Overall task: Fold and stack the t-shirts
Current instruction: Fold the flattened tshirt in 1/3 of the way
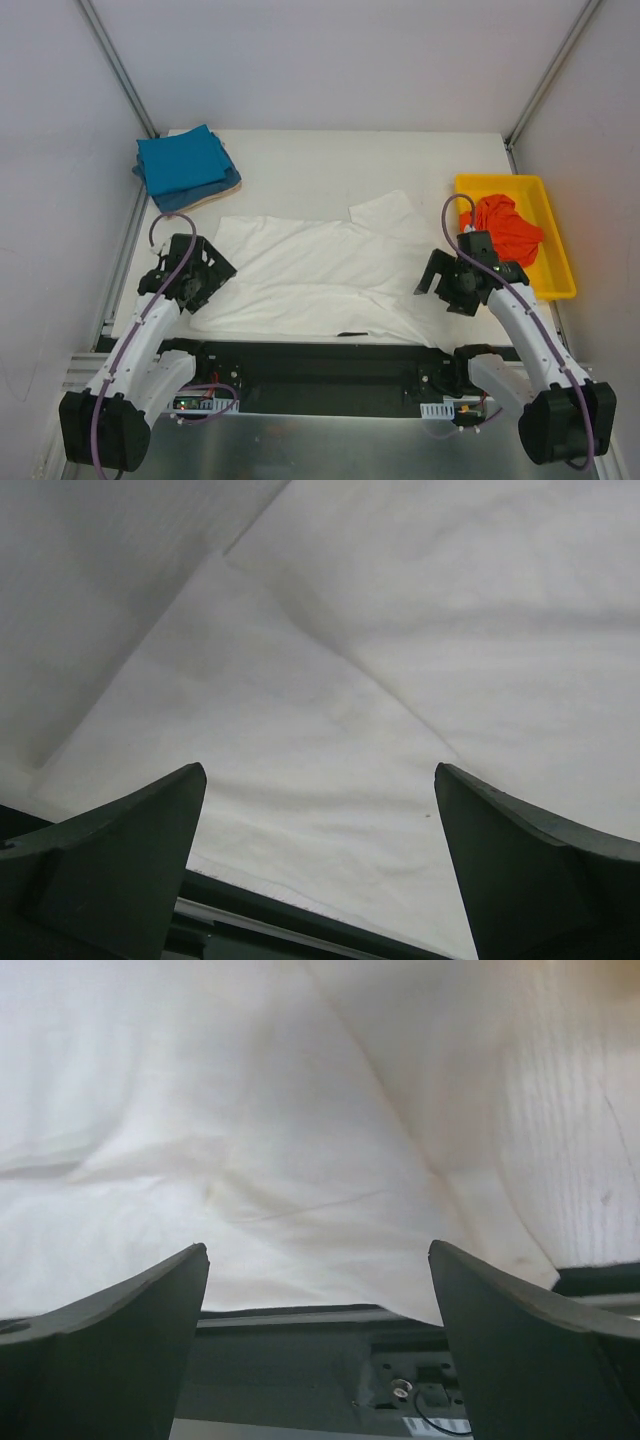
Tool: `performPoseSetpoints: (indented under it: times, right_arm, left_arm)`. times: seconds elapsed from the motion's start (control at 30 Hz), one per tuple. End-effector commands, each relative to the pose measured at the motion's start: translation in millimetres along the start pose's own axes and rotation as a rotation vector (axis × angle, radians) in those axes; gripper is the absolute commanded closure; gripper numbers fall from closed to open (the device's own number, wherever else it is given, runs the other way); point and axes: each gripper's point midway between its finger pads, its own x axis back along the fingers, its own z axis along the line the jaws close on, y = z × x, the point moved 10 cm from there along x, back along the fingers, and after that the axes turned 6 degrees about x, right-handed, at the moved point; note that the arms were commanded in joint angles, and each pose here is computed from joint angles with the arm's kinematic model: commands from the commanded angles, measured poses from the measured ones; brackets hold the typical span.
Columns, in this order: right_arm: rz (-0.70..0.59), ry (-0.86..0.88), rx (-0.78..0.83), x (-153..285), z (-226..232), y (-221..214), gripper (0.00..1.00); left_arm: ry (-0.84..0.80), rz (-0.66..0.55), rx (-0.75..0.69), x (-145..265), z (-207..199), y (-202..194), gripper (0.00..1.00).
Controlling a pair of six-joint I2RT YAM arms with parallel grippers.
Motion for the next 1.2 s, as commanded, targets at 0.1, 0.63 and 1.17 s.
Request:
performPoseSetpoints:
  times: [0.1,0.63,1.17]
  right_arm:
    - [-0.137,0.246,0.156,35,50,17,0.04]
    - [0.027,0.295,0.065,-42,93,12,0.04]
    - [-0.019,0.229,0.063,-50,104,21,0.12]
  left_arm:
    - [-0.157,-0.116,-0.015,39,-23,22,0.01]
    - [-0.169,-0.117,-0.032,37,-15,16,0.01]
    - [-0.160,-0.134,-0.025,37,-14,18,0.01]
